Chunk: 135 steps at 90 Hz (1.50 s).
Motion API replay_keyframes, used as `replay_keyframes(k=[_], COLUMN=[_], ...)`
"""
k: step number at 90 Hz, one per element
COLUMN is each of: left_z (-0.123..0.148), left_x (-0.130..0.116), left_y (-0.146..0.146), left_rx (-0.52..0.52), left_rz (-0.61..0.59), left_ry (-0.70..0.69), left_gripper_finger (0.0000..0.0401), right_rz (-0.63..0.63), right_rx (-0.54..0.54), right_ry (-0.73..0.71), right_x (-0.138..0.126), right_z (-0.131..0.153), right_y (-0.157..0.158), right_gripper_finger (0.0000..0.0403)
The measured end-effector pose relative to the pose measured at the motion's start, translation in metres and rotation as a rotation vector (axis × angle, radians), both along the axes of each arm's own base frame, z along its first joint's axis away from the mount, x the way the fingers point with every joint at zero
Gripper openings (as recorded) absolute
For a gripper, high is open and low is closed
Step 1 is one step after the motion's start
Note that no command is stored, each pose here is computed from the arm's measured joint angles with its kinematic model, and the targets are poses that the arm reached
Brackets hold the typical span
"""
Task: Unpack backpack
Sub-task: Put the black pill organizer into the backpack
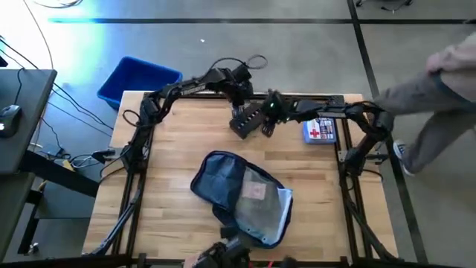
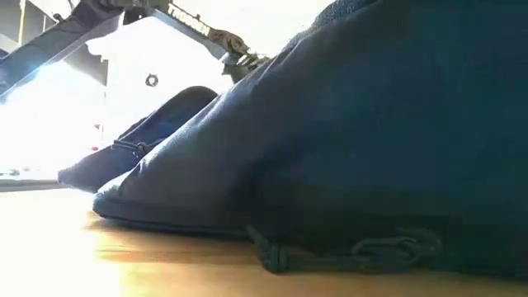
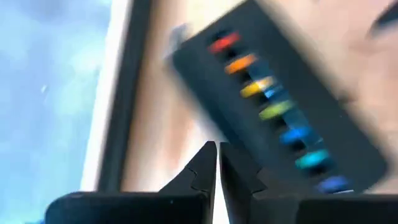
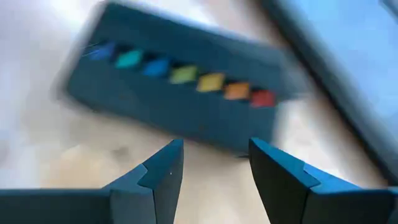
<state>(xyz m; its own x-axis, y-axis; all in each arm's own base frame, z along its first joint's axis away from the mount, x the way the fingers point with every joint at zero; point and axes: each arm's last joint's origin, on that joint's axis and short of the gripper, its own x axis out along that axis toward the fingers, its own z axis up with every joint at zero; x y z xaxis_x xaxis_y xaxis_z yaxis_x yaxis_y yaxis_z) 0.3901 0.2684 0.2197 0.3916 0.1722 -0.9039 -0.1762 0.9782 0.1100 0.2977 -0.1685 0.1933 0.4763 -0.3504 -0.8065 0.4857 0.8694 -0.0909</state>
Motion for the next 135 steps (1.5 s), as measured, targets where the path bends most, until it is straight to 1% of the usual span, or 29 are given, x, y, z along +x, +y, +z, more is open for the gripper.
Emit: replay_keyframes(k=[6,13,18,24,29,36,44,55,66,75,84,91,102,109,115,123,130,135], left_z=[-0.012,-0.034,-0.050,-0.063,-0.070,-0.075,-0.075,-0.073,-0.073,-0.072,-0.065,-0.052,-0.015,0.011,0.030,0.047,0.049,0.042], left_x=[-0.006,-0.011,-0.012,-0.013,-0.011,-0.006,0.002,0.009,0.017,0.024,0.026,0.024,0.016,0.006,-0.005,-0.023,-0.038,-0.048], left_y=[0.017,0.031,0.037,0.039,0.039,0.033,0.025,0.015,0.002,-0.008,-0.017,-0.025,-0.041,-0.051,-0.058,-0.068,-0.078,-0.087], left_rx=[-0.052,-0.104,-0.135,-0.186,-0.242,-0.296,-0.268,-0.227,-0.193,-0.181,-0.111,-0.048,0.058,0.084,0.055,-0.033,-0.107,-0.152], left_rz=[0.058,0.126,0.146,0.142,0.096,-0.020,-0.117,-0.203,-0.316,-0.378,-0.390,-0.375,-0.332,-0.301,-0.273,-0.255,-0.250,-0.240], left_ry=[-0.024,-0.005,0.021,0.023,-0.007,-0.051,-0.059,-0.045,-0.033,-0.033,0.034,0.110,0.197,0.230,0.231,0.203,0.193,0.201], left_gripper_finger=[0.0000,0.0000,0.0000,0.0000,0.0000,0.0000,0.0000,0.0000,0.0000,0.0000,0.0000,0.0000,0.0000,0.0000,0.0000,0.0000,0.0000,0.0000], right_rz=[-0.078,-0.144,-0.173,-0.192,-0.190,-0.154,-0.094,-0.040,0.050,0.132,0.207,0.250,0.315,0.319,0.303,0.307,0.313,0.324], right_rx=[0.000,0.017,0.024,0.028,0.043,0.081,0.133,0.158,0.216,0.215,0.210,0.200,0.147,0.108,0.067,0.011,0.007,0.018], right_ry=[0.001,0.021,0.045,0.071,0.089,0.097,0.087,0.086,0.088,0.098,0.107,0.098,0.056,0.022,-0.013,-0.026,-0.030,-0.034], right_x=[-0.009,-0.017,-0.020,-0.019,-0.018,-0.014,-0.008,0.002,0.016,0.028,0.035,0.037,0.036,0.033,0.030,0.025,0.022,0.019], right_z=[-0.001,-0.009,-0.016,-0.024,-0.031,-0.039,-0.043,-0.044,-0.045,-0.045,-0.044,-0.037,-0.020,-0.006,0.005,0.014,0.015,0.015], right_y=[-0.016,-0.030,-0.036,-0.039,-0.039,-0.036,-0.027,-0.009,0.022,0.049,0.075,0.089,0.097,0.095,0.089,0.078,0.067,0.059], right_gripper_finger=[0.0169,0.0167,0.0162,0.0153,0.0144,0.0135,0.0129,0.0128,0.0128,0.0128,0.0128,0.0128,0.0128,0.0128,0.0130,0.0140,0.0158,0.0177])
